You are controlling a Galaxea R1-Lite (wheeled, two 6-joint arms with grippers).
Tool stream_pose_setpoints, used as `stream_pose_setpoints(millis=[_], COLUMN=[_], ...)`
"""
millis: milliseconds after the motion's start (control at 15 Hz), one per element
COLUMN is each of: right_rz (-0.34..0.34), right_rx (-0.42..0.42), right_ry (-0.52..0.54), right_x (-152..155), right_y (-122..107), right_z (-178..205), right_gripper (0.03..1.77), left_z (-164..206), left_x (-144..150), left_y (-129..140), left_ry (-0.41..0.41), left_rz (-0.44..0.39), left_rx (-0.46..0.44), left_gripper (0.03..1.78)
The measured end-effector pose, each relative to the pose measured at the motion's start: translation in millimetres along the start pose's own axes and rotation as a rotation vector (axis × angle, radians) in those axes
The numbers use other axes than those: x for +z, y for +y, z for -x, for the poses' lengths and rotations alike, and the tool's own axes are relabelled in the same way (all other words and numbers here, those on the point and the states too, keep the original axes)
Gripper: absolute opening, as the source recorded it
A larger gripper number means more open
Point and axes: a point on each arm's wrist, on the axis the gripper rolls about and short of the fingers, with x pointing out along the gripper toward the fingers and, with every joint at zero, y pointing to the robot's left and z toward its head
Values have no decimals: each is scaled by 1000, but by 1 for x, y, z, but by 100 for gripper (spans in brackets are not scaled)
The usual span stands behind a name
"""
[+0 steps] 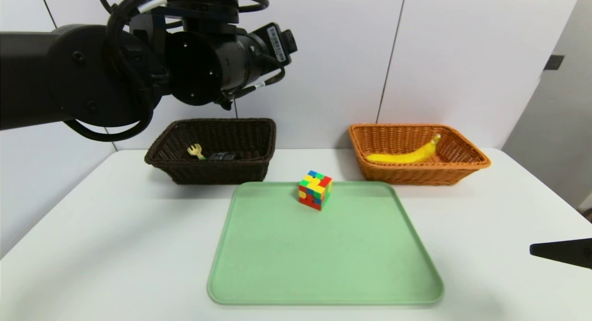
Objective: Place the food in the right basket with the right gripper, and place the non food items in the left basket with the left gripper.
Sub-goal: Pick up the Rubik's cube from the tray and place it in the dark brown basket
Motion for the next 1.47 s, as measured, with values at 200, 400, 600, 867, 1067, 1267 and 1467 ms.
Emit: stream_pose_setpoints(millis=[200,400,600,867,1067,1267,1467], right_rz=[1,2,2,1,0,-1,-1], right_rx=[2,2,3,3,0,-2,-2], right_ry=[-4,-6,-6,-8,-4,-1,-1], right_x=[0,0,0,1,0,0,0], right_y=[0,0,0,0,0,0,0], right_z=[1,1,1,2,1,0,0], right_gripper=[170,170,170,170,170,170,170], left_z=[15,31,41,37,27,20,13], left_x=[-25,-55,-90,-137,-159,-177,-192], left_y=[3,11,23,37,40,43,45], left_ry=[132,261,313,282,247,277,295], left_rz=[-83,-206,-337,-431,-442,-453,-459], left_rx=[4,-80,-173,-282,-309,-303,-291], left_gripper=[167,168,169,169,169,169,169])
